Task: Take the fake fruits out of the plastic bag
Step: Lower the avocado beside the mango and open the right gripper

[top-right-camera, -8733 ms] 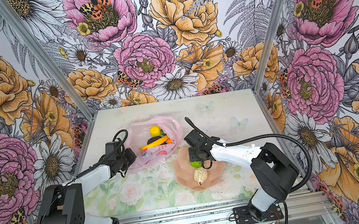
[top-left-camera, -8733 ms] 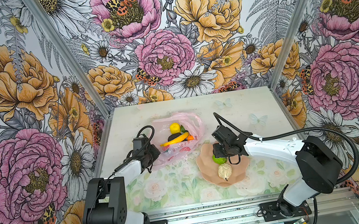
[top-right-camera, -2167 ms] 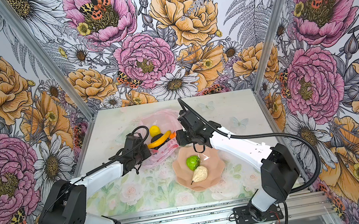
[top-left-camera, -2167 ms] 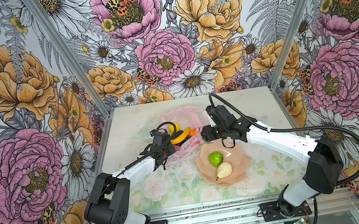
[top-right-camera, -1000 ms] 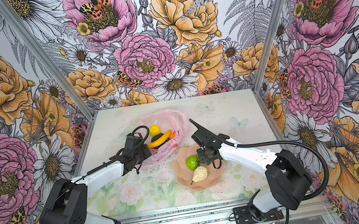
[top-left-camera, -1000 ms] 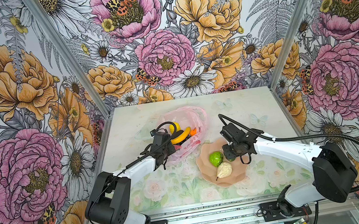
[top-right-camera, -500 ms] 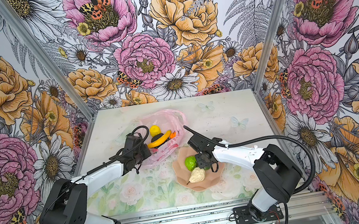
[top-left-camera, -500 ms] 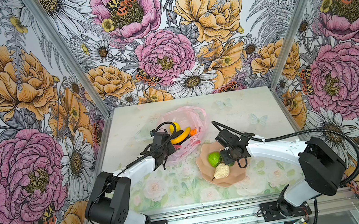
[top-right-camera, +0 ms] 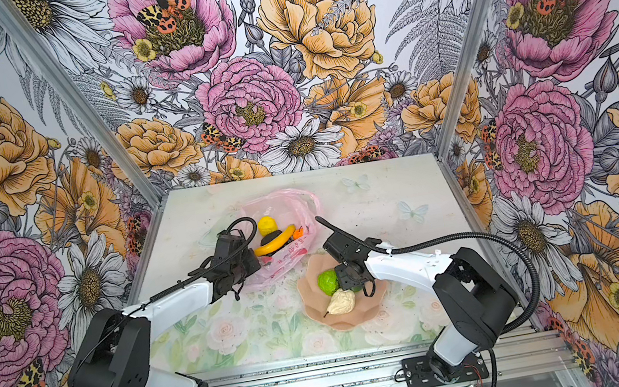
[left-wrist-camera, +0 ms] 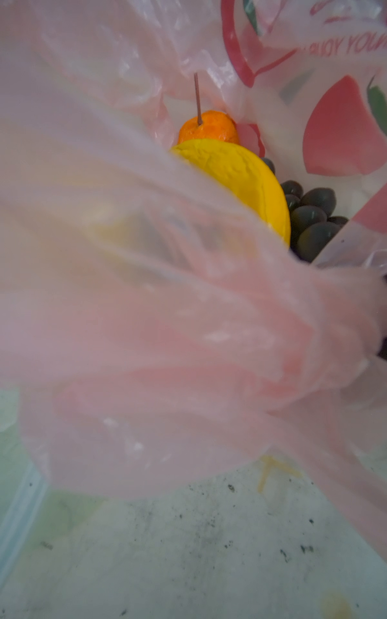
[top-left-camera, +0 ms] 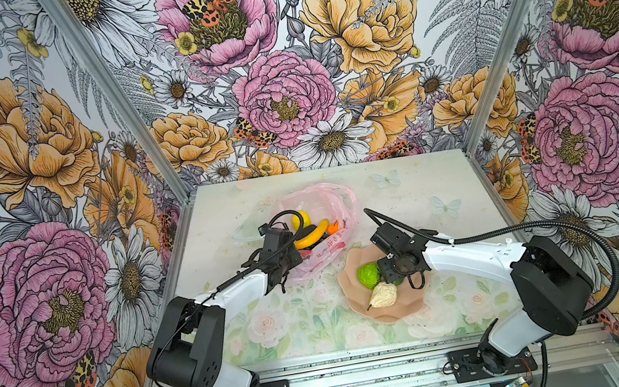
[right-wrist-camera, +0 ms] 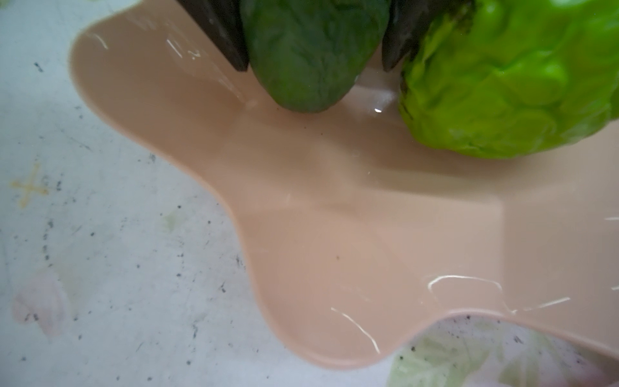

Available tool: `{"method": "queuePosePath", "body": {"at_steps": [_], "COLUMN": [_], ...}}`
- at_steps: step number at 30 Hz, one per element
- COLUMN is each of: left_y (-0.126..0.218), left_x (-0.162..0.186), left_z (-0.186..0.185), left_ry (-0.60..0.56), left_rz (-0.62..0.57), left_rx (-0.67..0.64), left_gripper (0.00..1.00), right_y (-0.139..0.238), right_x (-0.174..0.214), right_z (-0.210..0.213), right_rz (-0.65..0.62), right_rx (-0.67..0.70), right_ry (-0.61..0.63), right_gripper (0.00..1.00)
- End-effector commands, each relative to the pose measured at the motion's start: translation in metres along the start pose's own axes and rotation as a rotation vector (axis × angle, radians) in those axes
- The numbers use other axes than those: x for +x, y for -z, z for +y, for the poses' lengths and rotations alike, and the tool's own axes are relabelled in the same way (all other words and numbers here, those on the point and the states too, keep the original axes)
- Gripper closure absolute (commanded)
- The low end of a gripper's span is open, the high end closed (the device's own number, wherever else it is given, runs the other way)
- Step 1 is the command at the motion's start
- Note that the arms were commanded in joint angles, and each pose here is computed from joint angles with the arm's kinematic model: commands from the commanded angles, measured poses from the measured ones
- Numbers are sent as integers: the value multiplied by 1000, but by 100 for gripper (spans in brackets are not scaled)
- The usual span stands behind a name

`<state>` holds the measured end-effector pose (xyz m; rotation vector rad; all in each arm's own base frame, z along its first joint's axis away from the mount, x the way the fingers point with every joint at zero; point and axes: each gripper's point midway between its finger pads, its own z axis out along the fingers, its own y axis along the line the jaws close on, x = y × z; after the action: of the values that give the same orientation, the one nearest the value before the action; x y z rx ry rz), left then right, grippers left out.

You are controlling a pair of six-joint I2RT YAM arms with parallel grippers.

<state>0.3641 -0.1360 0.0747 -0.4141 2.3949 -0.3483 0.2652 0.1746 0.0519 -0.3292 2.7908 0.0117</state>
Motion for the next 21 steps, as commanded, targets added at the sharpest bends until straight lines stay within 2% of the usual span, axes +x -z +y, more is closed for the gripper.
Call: {"method": "queuePosePath", "body": {"at_steps": [1,12,21], "left_y": [0,5,9], "left_x": [-2,3,13], "left_z": [0,7,9], "left_ry": [-7,3,-5], "left_rz": [-4,-11,-7], "left_rx": [10,2,15], "left_gripper": [100,100,100], "right_y": [4,23,62], "right_x": [-7,-18,-54], "right_z": [1,-3,7], "right_rz": [-35,-103,-223], "right_rx": [5,7,-51], "right_ry": [6,4,-20], "right_gripper": [34,30,30]}}
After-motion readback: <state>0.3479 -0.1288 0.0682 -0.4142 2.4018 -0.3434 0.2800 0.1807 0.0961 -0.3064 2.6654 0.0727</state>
